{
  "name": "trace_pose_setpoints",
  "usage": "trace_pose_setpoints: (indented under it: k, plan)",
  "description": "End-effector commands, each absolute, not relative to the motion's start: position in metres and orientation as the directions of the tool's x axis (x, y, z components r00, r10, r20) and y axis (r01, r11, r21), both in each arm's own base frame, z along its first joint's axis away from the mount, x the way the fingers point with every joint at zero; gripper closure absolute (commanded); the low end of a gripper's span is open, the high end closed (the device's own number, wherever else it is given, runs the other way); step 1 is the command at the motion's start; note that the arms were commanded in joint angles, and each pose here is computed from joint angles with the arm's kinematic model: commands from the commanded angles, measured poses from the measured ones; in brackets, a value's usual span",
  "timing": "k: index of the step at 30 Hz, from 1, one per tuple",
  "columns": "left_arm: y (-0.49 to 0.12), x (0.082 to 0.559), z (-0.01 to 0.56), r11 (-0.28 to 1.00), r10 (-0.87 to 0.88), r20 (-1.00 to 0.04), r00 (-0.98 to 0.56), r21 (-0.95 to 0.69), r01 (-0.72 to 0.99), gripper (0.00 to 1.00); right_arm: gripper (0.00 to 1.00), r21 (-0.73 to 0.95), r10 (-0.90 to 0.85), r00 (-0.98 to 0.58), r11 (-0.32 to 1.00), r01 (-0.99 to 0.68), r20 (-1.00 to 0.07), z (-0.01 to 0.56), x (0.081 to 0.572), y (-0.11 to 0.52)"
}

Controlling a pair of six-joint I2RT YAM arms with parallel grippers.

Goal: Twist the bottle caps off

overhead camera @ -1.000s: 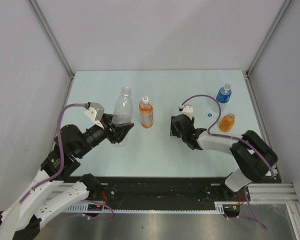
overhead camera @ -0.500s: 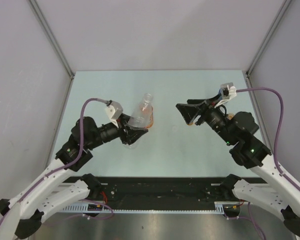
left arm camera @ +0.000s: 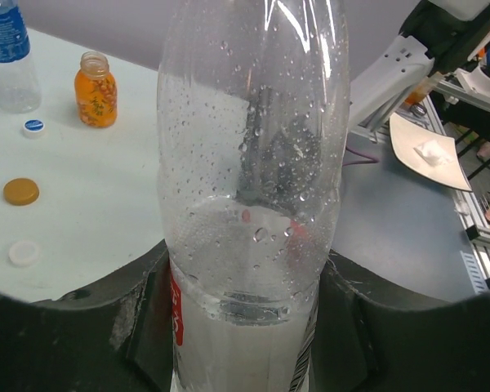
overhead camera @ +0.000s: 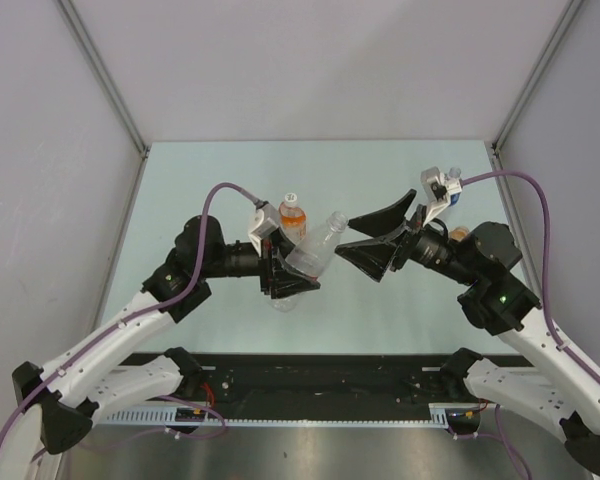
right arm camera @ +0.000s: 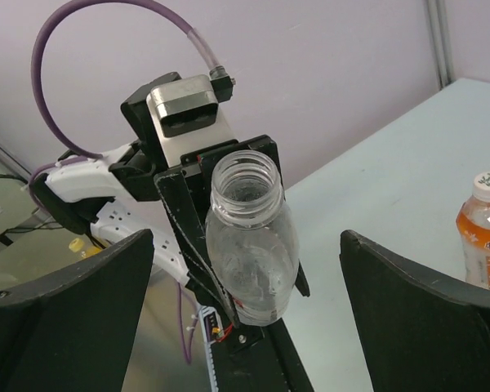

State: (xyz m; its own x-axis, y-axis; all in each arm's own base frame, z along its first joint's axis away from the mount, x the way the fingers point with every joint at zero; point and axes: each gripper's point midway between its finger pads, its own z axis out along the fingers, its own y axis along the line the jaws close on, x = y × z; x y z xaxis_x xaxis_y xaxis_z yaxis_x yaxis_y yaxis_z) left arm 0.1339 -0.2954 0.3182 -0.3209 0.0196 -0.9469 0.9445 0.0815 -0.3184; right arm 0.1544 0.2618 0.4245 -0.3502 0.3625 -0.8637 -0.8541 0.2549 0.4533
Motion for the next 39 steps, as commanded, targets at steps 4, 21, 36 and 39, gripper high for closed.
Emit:
trace_pose_setpoints:
  k: [4,21,36,39]
  plan:
    - [-0.302,0.120,0.346,-0.003,-0.010,-0.960,-0.280,-0.280,0.960,0.97,0.05,0.433,0.370,-0.324,0.264,-0.862,-0.871,0.429,0.154,0.262]
    - [-0.308,0.114,0.333,-0.008,0.060,-0.957,-0.285,-0.286,0.958,0.88,0.32,0.415,0.296,-0.338,0.257,-0.873,-0.893,0.419,0.155,0.279]
    - [-0.305,0.114,0.332,0.002,0.083,-0.960,-0.269,-0.269,0.963,0.83,0.27,0.421,0.171,-0.392,0.197,-0.886,-0.904,0.402,0.141,0.290]
    - [-0.304,0.113,0.332,0.002,0.082,-0.960,-0.268,-0.268,0.963,0.83,0.31,0.422,0.164,-0.394,0.202,-0.884,-0.904,0.400,0.142,0.291]
